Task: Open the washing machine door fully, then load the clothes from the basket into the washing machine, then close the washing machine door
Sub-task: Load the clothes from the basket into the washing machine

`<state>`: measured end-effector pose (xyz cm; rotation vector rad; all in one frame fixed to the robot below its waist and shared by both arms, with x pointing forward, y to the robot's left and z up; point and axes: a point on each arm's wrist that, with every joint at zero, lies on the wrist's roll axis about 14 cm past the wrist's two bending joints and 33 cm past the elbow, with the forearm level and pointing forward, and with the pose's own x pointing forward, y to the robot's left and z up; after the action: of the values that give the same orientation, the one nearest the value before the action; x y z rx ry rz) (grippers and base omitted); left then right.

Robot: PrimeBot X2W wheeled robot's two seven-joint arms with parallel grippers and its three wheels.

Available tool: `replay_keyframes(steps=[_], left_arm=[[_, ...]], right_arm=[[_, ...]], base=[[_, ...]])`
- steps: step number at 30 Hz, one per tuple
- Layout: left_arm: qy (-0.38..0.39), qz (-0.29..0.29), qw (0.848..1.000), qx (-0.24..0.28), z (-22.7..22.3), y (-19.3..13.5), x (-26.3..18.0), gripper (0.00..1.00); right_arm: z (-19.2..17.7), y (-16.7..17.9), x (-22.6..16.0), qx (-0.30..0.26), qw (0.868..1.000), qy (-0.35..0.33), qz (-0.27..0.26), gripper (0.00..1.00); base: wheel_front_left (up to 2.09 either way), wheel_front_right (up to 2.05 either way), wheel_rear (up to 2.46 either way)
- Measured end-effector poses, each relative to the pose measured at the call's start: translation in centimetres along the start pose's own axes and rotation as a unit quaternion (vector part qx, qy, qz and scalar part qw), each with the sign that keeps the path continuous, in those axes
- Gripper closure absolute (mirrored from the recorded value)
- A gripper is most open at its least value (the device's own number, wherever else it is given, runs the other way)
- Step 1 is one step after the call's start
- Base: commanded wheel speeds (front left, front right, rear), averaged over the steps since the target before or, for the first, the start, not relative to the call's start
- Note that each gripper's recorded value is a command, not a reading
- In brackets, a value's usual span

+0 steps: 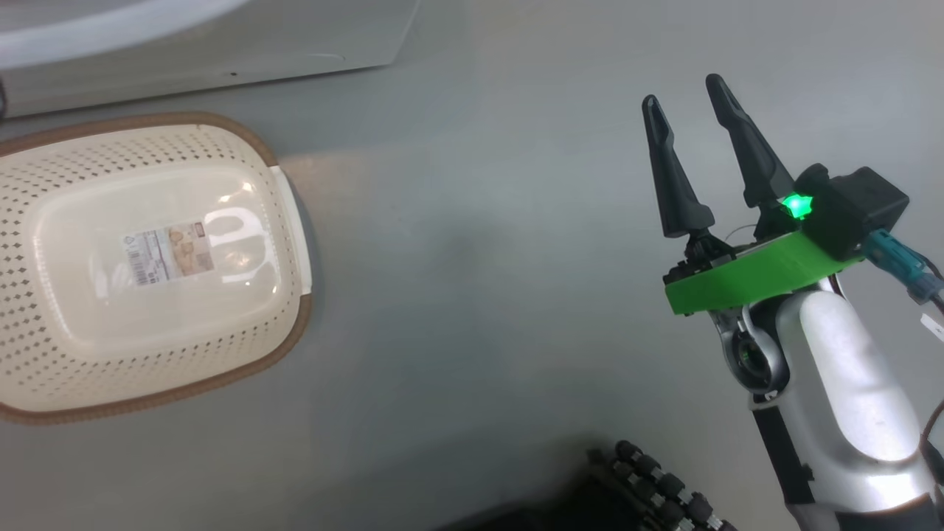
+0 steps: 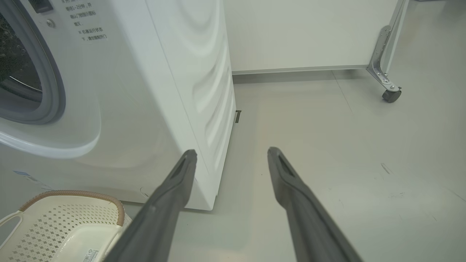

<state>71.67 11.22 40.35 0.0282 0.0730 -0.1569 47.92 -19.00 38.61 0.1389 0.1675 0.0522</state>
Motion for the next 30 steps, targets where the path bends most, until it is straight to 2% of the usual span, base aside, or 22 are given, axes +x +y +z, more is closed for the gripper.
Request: replay_keyframes(steps=[8,20,30], left_arm=[[-0.026,-0.003,1.000,-0.013,0.9,-1.0,-6.8,0.00],[-0.030,-0.035,0.998,-0.044,2.7,-3.3,-18.1,0.00],[-0.033,-0.032,0.997,-0.068,4.7,-4.2,-24.6,0.00]], right_arm=[[1.8,1.0,0.2,-0.013,1.000,-0.024,0.012,0.00],[3.9,1.8,-2.0,-0.015,0.999,-0.044,0.016,0.00],[5.4,3.1,-4.8,-0.019,0.998,-0.046,0.025,0.00]], base=[[0.00,0.00,0.00],[0.00,0.00,0.00],[0.00,0.00,0.00]])
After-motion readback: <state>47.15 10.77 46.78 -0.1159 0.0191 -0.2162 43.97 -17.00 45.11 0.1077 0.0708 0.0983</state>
